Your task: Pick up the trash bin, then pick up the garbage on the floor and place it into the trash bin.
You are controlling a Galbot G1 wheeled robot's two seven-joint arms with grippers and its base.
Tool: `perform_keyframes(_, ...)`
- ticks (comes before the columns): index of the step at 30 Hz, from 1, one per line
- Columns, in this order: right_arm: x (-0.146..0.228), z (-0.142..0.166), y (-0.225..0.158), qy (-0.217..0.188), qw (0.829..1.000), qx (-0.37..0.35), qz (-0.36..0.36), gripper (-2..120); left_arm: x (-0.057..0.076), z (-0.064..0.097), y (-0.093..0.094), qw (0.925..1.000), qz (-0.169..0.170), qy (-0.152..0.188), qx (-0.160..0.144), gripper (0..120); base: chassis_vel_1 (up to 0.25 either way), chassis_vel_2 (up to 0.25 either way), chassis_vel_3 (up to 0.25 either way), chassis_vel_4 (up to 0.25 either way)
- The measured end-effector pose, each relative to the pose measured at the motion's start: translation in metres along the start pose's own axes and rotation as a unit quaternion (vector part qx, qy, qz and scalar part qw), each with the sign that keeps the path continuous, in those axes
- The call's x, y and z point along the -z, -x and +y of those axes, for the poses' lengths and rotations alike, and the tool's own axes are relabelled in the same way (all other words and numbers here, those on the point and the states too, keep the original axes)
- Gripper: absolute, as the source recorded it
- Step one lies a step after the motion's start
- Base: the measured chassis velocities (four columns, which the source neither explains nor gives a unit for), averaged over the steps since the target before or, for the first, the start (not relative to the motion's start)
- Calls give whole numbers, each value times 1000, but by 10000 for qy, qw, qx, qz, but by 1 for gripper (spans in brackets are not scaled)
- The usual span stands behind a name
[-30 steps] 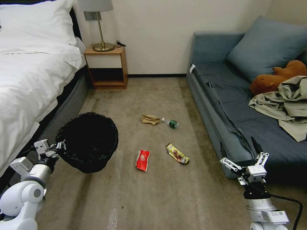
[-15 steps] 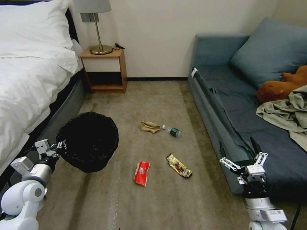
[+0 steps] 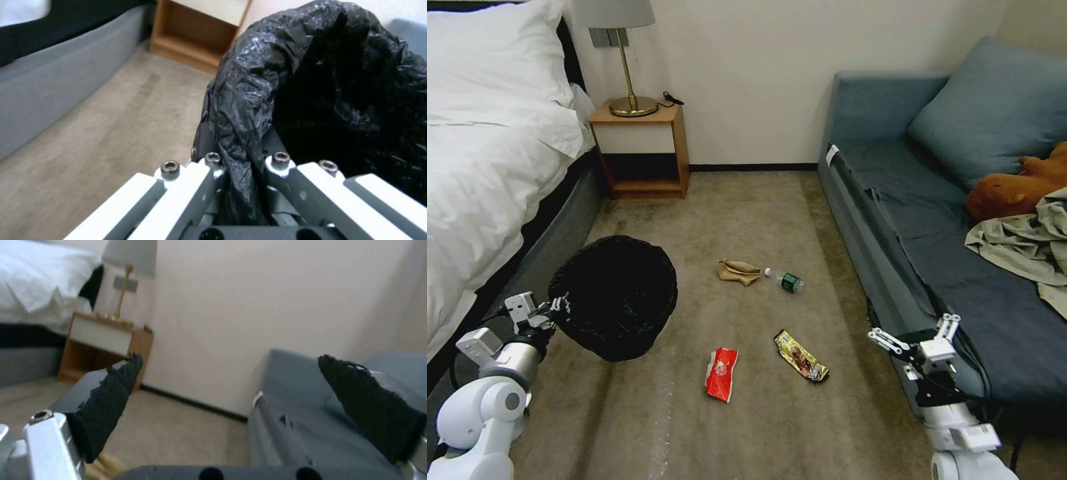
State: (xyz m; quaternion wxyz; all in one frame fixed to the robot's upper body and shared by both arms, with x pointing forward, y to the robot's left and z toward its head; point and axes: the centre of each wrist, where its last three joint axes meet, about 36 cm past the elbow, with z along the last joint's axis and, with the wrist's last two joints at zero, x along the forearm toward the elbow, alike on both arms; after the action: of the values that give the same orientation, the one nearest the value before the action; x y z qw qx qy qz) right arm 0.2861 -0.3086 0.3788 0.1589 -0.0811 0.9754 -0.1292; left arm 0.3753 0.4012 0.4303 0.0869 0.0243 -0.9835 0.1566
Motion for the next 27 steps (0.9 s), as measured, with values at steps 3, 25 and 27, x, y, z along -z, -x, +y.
perform_keyframes(3,-8,-8,12,24,9996,204,218,100,-1,-6,4,10000,14,33,-81,3,0,0,0,0)
perform_keyframes(25,-69,13,147,1773,9182,1544,3190,100,20,-4,-14,9994,-346,-68,-36,3,0,0,0,0)
perform_keyframes(27,-88,15,166,1860,8953,1597,3720,100,26,4,-19,9992,-381,-75,0,3,0,0,0,0)
